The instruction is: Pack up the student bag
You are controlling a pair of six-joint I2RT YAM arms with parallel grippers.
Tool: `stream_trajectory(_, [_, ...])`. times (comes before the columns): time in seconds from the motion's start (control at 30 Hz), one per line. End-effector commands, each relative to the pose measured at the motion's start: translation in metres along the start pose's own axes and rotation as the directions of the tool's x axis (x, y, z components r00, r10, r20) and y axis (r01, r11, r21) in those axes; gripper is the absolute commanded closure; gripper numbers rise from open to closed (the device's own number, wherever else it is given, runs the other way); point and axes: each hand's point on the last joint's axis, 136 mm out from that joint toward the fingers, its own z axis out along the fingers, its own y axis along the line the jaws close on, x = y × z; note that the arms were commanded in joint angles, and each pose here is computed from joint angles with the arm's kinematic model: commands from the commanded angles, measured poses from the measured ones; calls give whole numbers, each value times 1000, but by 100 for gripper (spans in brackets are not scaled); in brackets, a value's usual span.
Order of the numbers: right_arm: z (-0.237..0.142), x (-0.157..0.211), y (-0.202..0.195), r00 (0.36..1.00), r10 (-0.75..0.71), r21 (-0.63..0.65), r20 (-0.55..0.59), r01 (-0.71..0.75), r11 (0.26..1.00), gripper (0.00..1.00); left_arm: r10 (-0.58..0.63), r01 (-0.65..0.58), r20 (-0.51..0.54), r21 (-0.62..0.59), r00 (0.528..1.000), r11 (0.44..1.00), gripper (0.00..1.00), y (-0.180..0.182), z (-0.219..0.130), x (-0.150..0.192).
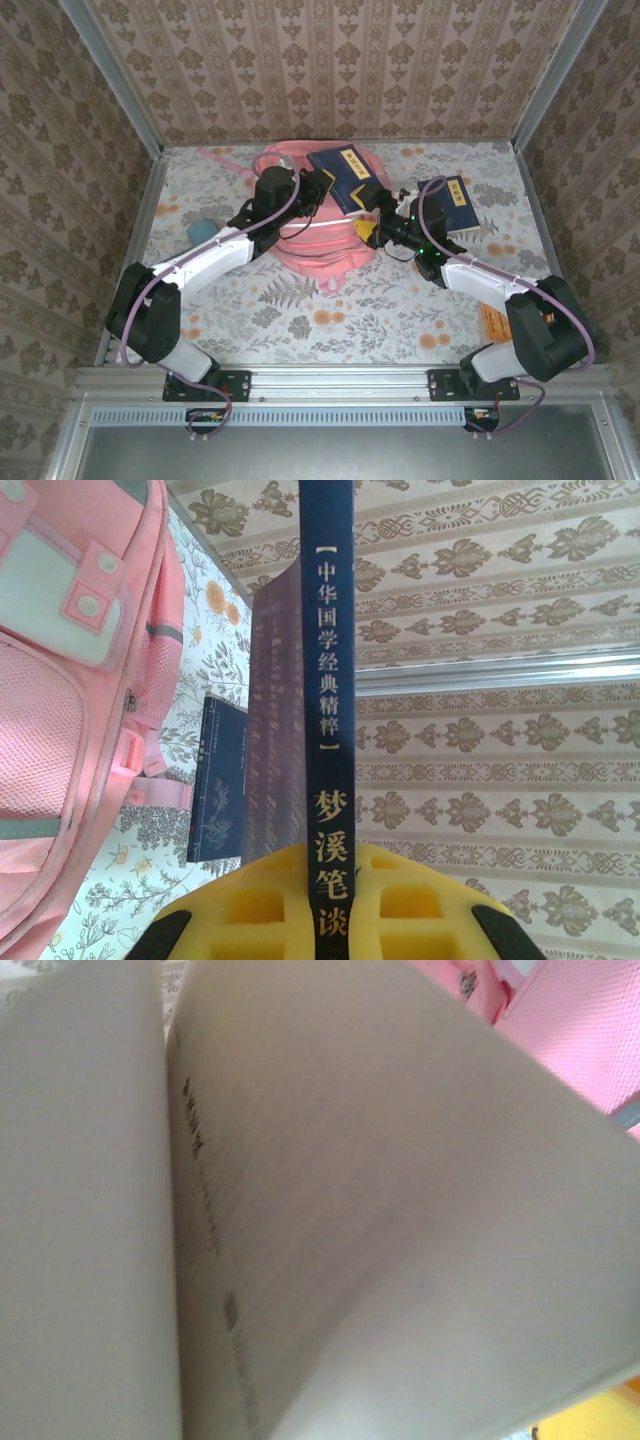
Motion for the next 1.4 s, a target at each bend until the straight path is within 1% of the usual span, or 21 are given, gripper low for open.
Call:
stream_trajectory(0.0, [3, -10, 14, 998, 14, -33, 62, -12, 999, 11, -20, 19, 28, 52, 999, 998, 95, -14, 0, -2])
stream_trajectory(0.07, [1, -14, 6, 995, 24, 8, 94, -25, 1000, 16, -13, 12, 33, 34, 999, 999, 95, -9, -1, -3])
stream_trajectory(0.17, [-4, -21, 2, 989, 19, 21, 144, -22, 1000, 22, -18, 17, 35, 23, 999, 1000, 95, -3, -1, -2])
stream_trajectory(0.2, [-9, -22, 11, 987, 14, 1, 159, -14, 1000, 24, -22, 21, 36, 20, 999, 1000, 95, -1, -1, -2])
stream_trajectory(0.27, [-12, -23, 17, 985, 11, -13, 171, -9, 1000, 26, -29, 28, 33, 24, 999, 999, 95, 0, 0, -1])
stream_trajectory(0.47, [-12, -22, 32, 986, 36, -82, 162, -23, 996, 35, -25, 25, 25, 18, 999, 1000, 95, 3, -1, 0])
stream_trajectory(0.57, [-12, -23, 38, 985, 40, -112, 167, -21, 993, 46, -29, 29, 24, 9, 999, 1000, 95, 8, -1, 1])
stream_trajectory(0.63, [-12, -23, 38, 986, 34, -108, 166, -16, 994, 52, -34, 34, 20, 3, 999, 999, 95, 11, -1, 2])
stream_trajectory(0.8, [-6, -19, 37, 990, 40, -100, 136, -27, 995, 66, -40, 40, 9, -6, 999, 999, 95, 18, -2, 6])
stream_trajectory(0.87, [-6, -18, 36, 990, 34, -94, 135, -21, 995, 73, -40, 40, 6, -6, 999, 999, 93, 18, -2, 6])
stream_trajectory(0.93, [-6, -19, 30, 989, 23, -56, 143, -15, 998, 83, -31, 31, -1, -16, 1000, 999, 81, 22, -4, 7])
stream_trajectory(1.0, [-10, -18, 20, 989, -17, 23, 144, 14, 1000, 93, -10, 9, -7, -40, 1000, 999, 64, 27, -8, 7])
stream_trajectory(1.07, [-18, -18, 12, 985, -82, 115, 154, 64, 991, 97, 22, -23, -21, -88, 1000, 996, 49, 37, -15, 6])
stream_trajectory(1.1, [-25, -19, 11, 978, -131, 158, 162, 106, 982, 99, 49, -52, -29, -124, 998, 991, 43, 45, -21, 5])
stream_trajectory(1.13, [-33, -20, 7, 970, -180, 209, 165, 144, 967, 100, 78, -82, -34, -155, 996, 985, 35, 50, -27, 4])
stream_trajectory(1.2, [-49, -23, 3, 945, -280, 298, 167, 223, 928, 100, 163, -172, -63, -196, 985, 965, 24, 56, -39, 3])
stream_trajectory(1.27, [-65, -27, 0, 915, -371, 377, 156, 292, 879, 100, 264, -284, -112, -265, 958, 921, 18, 64, -52, 5])
stream_trajectory(1.3, [-74, -30, -3, 899, -413, 415, 147, 323, 851, 100, 327, -355, -143, -288, 934, 889, 14, 65, -58, 6])
stream_trajectory(1.33, [-82, -32, -4, 885, -446, 441, 135, 349, 827, 100, 385, -425, -184, -302, 904, 853, 13, 67, -62, 7])
stream_trajectory(1.37, [-88, -33, -4, 873, -471, 457, 125, 370, 809, 100, 425, -476, -219, -316, 878, 821, 10, 68, -66, 7])
